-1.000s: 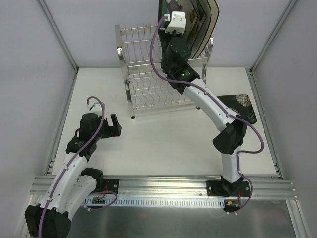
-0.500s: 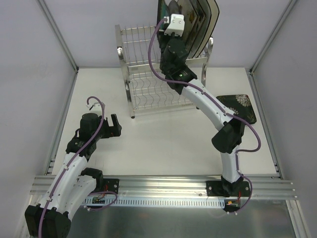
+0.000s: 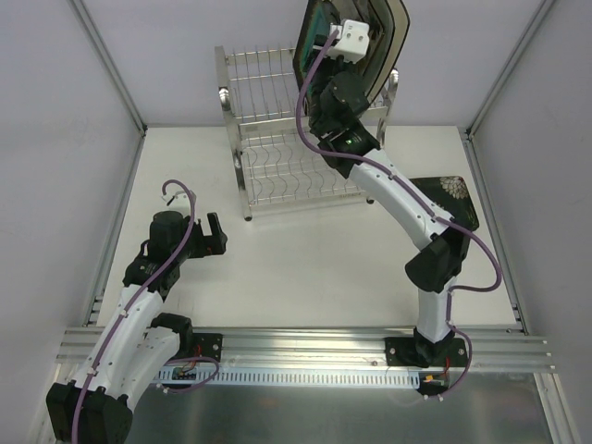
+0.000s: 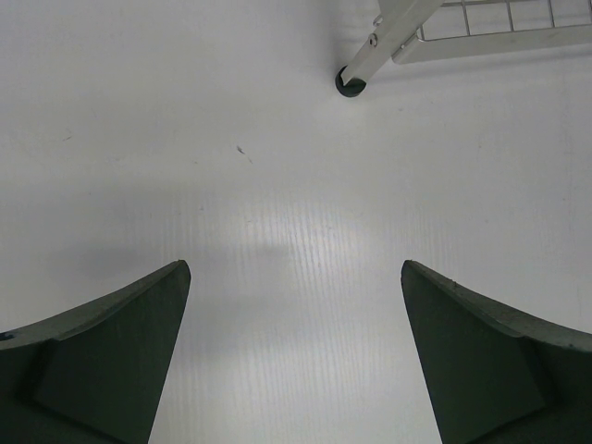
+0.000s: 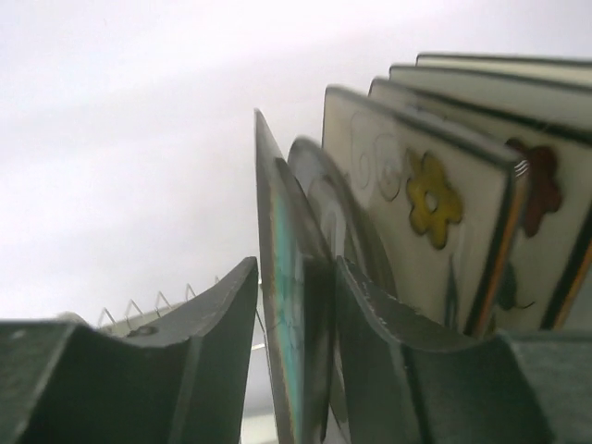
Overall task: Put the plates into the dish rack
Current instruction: Insert the plate into the dish rack, then grab a plate with the right arm
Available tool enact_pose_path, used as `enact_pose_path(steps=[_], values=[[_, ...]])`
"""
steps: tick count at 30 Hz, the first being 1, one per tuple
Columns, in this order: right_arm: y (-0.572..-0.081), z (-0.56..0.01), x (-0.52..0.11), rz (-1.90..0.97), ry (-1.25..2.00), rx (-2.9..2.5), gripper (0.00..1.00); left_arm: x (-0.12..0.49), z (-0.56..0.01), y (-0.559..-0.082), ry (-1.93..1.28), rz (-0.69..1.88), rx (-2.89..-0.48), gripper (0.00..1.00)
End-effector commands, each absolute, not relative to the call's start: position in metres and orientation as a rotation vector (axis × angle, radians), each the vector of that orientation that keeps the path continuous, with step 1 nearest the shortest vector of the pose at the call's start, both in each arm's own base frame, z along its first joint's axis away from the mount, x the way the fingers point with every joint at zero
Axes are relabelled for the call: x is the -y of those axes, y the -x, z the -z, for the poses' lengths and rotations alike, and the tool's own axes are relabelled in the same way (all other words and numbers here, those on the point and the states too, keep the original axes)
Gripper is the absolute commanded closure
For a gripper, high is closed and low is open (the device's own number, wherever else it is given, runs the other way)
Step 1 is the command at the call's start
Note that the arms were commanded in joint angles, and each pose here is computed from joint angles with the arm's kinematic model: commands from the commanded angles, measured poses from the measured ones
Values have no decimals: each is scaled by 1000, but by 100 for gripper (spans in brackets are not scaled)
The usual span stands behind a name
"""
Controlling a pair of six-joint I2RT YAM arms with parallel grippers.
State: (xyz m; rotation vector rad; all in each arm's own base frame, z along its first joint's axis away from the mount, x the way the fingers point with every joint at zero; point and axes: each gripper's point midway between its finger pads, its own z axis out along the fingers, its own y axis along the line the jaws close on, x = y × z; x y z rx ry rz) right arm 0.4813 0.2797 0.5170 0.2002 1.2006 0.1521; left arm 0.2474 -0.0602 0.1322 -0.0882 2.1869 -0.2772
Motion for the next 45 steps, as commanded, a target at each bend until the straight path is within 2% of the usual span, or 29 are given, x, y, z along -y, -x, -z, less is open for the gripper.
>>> enact_pose_path(steps=[1,23,34,39,43,45], values=[[-449,-583,-248,-263,-302,-1045,57,59,-145,-253,70,266,-2137,1],[-401,-605,-234,-340,-145,-1065,3,54,-149,-254,85,233,-2115,1],[-361,-585,-191,-268,-101,-1151,0,53,-149,-254,84,228,-2113,1],[-346,-539,-142,-150,-154,-1266,0,53,-149,-254,86,230,-2113,1],[-347,-487,-92,-48,-252,-1397,0,55,-148,-254,85,241,-2118,1],[-348,-441,-74,-7,-297,-1508,0,56,-148,-253,81,246,-2122,1]])
